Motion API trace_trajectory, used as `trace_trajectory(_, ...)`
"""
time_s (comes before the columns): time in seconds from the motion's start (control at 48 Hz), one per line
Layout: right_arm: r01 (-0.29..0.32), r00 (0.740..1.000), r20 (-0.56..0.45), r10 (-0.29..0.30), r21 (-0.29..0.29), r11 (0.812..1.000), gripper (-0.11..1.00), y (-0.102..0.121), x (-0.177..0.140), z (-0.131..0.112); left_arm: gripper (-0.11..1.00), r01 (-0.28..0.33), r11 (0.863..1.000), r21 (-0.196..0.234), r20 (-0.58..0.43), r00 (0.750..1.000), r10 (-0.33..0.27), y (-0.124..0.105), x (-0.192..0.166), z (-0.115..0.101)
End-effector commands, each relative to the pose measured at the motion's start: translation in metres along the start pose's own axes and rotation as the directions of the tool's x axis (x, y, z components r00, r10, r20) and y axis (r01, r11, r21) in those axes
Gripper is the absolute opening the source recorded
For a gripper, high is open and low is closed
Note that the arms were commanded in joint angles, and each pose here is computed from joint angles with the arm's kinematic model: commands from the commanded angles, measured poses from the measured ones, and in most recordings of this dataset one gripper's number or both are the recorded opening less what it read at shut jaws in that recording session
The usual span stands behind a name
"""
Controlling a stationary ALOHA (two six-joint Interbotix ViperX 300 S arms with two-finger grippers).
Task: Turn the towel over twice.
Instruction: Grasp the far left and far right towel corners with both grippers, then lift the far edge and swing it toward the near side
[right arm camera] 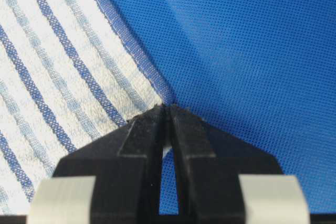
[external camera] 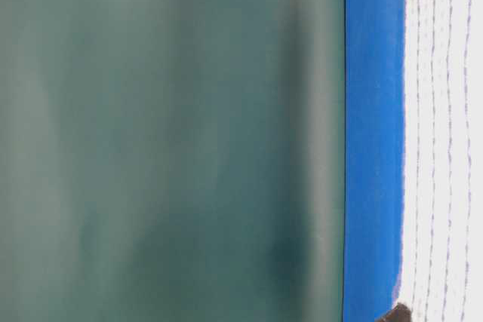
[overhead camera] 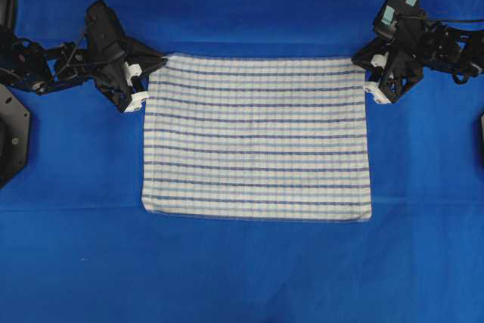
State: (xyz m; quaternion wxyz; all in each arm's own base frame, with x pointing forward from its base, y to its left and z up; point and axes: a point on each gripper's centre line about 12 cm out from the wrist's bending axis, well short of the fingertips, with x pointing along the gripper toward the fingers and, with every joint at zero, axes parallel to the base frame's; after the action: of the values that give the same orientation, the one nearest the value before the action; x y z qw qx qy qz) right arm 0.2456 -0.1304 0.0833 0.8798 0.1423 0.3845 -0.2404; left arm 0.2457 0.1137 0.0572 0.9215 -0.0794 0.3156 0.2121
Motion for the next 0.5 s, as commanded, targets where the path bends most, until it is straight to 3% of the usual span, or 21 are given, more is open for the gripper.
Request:
trace_trajectory(0.0,0.000,0.999,0.052,-0.001,0.009,1.000,0.05,-0.001,-0.006,0.013,0.03,0.007,1.000,0.013,-0.008,1.000,-0.007,-0.002,-0.004,0.001)
trace_trajectory(0.146,0.002,0.993,0.119,-0.004,0.020,1.000,0.05,-0.003,-0.021,0.028,0.03,-0.004,1.000,0.015,0.041,0.999,0.004,0.002,-0.017,0.023)
trace_trajectory(0.313,0.022,0.976,0.214,-0.032,0.047,0.999,0.05,-0.014,-0.052,0.051,0.03,-0.027,1.000,-0.009,0.127,0.991,0.028,0.010,-0.044,0.063)
trace_trajectory(0.396,0.036,0.964,0.263,-0.049,0.055,0.998,0.05,-0.019,-0.069,0.063,0.03,-0.045,0.999,-0.016,0.195,0.980,0.047,0.016,-0.064,0.088)
trace_trajectory(0.479,0.054,0.944,0.324,-0.069,0.055,0.997,0.05,-0.025,-0.089,0.079,0.03,-0.069,0.998,0.006,0.262,0.963,0.065,0.021,-0.083,0.109)
